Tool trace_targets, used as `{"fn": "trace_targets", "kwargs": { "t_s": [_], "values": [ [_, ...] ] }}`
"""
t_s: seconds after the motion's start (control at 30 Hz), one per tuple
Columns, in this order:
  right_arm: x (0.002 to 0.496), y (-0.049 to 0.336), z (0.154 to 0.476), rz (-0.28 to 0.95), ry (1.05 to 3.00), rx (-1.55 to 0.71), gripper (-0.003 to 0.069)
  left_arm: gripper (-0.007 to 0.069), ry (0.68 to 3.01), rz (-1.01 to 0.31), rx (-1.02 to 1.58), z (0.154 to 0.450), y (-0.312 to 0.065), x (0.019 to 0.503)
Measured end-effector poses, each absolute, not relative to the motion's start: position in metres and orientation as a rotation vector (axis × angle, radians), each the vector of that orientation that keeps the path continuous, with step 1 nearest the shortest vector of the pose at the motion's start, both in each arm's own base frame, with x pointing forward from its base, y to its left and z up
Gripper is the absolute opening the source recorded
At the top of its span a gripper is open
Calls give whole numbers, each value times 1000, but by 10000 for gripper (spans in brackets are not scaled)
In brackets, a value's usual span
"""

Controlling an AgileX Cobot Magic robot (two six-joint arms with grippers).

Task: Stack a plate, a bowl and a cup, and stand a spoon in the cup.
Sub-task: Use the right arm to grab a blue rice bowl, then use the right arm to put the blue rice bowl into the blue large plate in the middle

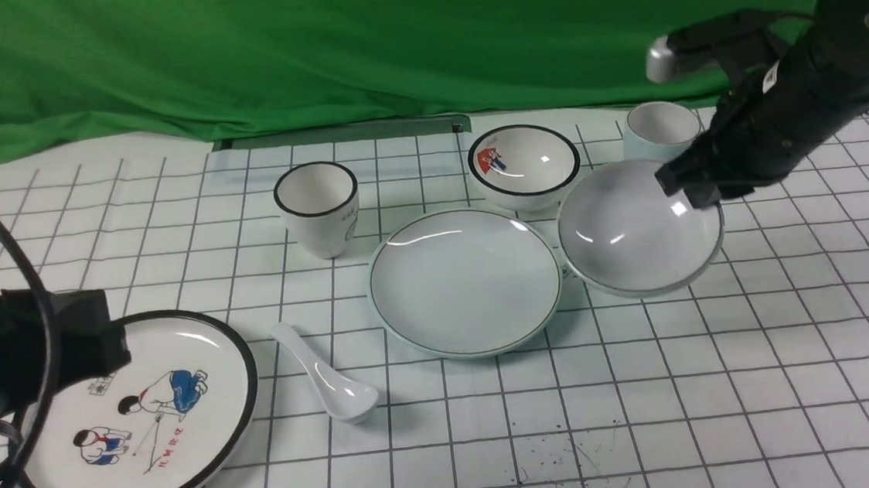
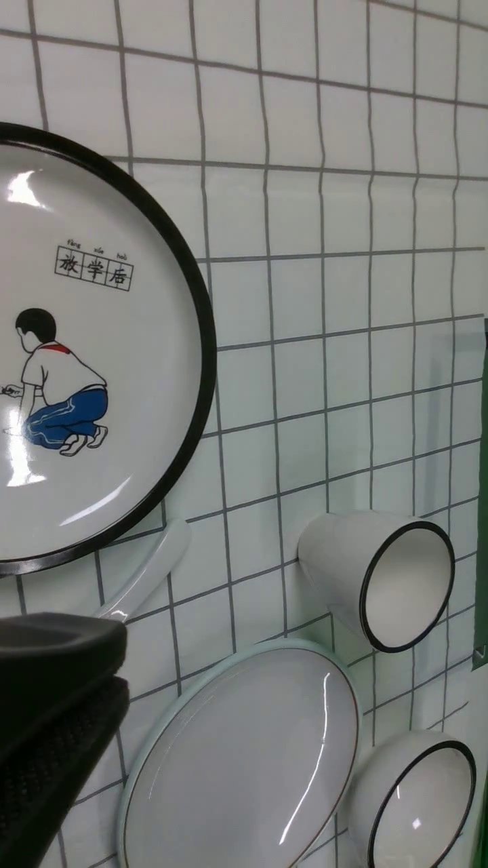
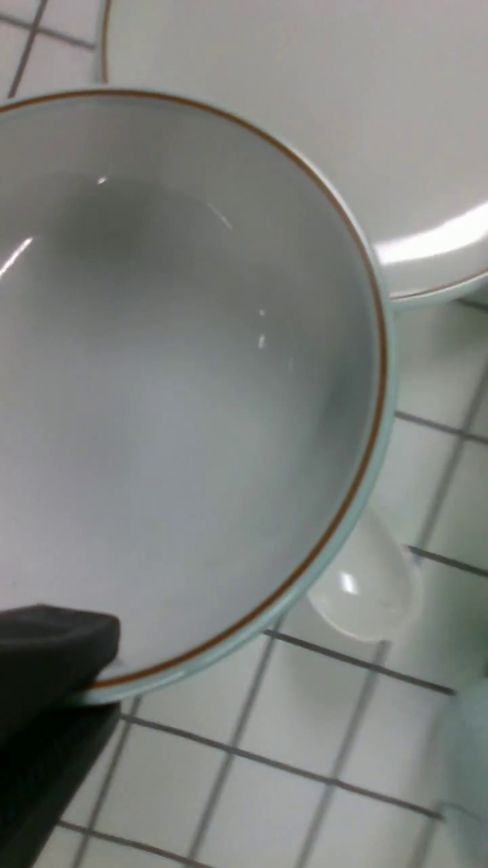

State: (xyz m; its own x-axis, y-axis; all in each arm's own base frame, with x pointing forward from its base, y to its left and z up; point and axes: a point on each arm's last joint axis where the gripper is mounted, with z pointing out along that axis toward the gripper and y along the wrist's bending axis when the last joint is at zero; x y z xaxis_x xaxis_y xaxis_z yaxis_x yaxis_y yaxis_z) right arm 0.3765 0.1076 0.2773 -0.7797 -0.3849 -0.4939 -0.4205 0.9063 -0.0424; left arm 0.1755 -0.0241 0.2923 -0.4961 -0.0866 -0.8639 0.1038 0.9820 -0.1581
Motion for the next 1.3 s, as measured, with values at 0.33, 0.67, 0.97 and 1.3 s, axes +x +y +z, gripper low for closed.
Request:
{"fn": "trace_targets", "kwargs": {
  "t_s": [0.33, 0.67, 0.97, 1.3],
  "values": [
    [369, 204, 274, 217, 2408, -813, 78, -8, 2054, -254, -19, 294, -24, 176],
    [397, 222, 215, 260, 2509, -753, 78, -8, 2053, -258, -21, 295, -25, 177],
    [405, 223, 212, 269, 2475, -707, 195, -8, 2053, -258, -21, 295, -25, 177],
    [413, 216, 226, 258, 2444, -686, 244, -8, 2054, -257, -18, 295, -25, 177]
  ]
}}
